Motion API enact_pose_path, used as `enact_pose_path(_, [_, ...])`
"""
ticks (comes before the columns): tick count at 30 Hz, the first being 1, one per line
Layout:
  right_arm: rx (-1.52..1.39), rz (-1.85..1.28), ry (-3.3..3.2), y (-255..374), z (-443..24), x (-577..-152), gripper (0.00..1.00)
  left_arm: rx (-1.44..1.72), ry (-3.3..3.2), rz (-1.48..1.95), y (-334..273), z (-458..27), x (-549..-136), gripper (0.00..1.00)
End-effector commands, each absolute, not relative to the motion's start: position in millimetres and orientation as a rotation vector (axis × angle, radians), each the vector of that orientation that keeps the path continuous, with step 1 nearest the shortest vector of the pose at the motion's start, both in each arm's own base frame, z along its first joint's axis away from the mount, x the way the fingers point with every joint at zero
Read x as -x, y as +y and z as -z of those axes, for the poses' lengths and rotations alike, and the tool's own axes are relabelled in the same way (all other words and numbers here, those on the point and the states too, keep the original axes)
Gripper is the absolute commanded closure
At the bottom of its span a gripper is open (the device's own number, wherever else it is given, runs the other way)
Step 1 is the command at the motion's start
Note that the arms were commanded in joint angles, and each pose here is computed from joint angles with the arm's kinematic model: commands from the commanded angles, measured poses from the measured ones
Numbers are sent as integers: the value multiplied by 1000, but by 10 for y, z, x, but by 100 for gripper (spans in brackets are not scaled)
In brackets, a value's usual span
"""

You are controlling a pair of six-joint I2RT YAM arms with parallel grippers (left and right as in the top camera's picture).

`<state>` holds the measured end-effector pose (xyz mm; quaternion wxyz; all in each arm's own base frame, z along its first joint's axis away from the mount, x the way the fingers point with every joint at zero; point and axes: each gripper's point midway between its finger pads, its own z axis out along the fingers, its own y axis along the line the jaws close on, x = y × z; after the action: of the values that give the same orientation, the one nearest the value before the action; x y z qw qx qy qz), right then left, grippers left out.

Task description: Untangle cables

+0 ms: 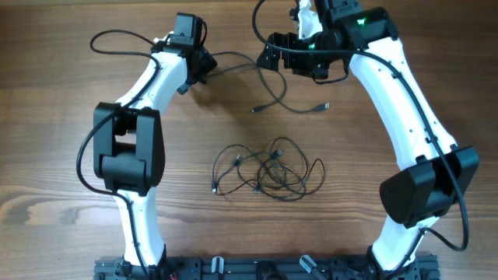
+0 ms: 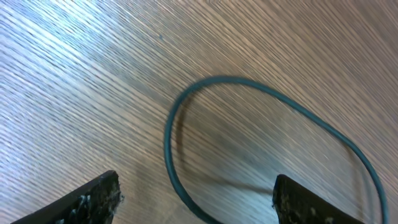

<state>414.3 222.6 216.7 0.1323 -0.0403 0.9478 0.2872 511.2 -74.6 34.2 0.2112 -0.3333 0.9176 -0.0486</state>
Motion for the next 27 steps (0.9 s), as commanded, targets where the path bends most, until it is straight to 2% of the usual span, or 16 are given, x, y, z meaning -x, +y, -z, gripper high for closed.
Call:
enact_pose_path(1, [151, -817, 2734, 2220, -2230, -4116, 0, 962, 2546, 52, -587, -157, -5104, 22])
enact_pose_path(3, [170, -812, 2739, 2215, -2221, -4098, 0, 973, 2546, 47, -545, -109, -5113, 27])
enact_pose_path(7, [181, -808, 2760, 2226, -2199, -4042, 0, 986, 2550, 39, -505, 12, -5128, 30])
enact_pose_path(9, [183, -808, 2764, 2231, -2196, -4032, 0, 986, 2552, 36, -504, 58, -5134, 35])
enact_pose_path(12, [185, -809, 2764, 2240, -2197, -4029, 0, 985, 2537, 47, -502, 50, -5172, 51])
enact_pose_path(14, [185, -808, 2763, 2239, -2197, -4029, 0, 985, 2529, 52, -500, 42, -5192, 69])
enact_pose_path(16, [185, -808, 2764, 2239, -2196, -4028, 0, 985, 2522, 56, -491, 35, -5209, 92])
enact_pose_path(17, [185, -808, 2764, 2239, -2196, -4028, 0, 980, 2519, 58, -493, 29, -5221, 96])
enact_pose_path(22, [185, -807, 2767, 2236, -2193, -4021, 0, 798, 2519, 53, -495, -217, -5364, 96])
enact_pose_path(27, [179, -809, 2768, 2237, -2194, -4022, 0, 654, 2452, 73, -510, -756, -5503, 96])
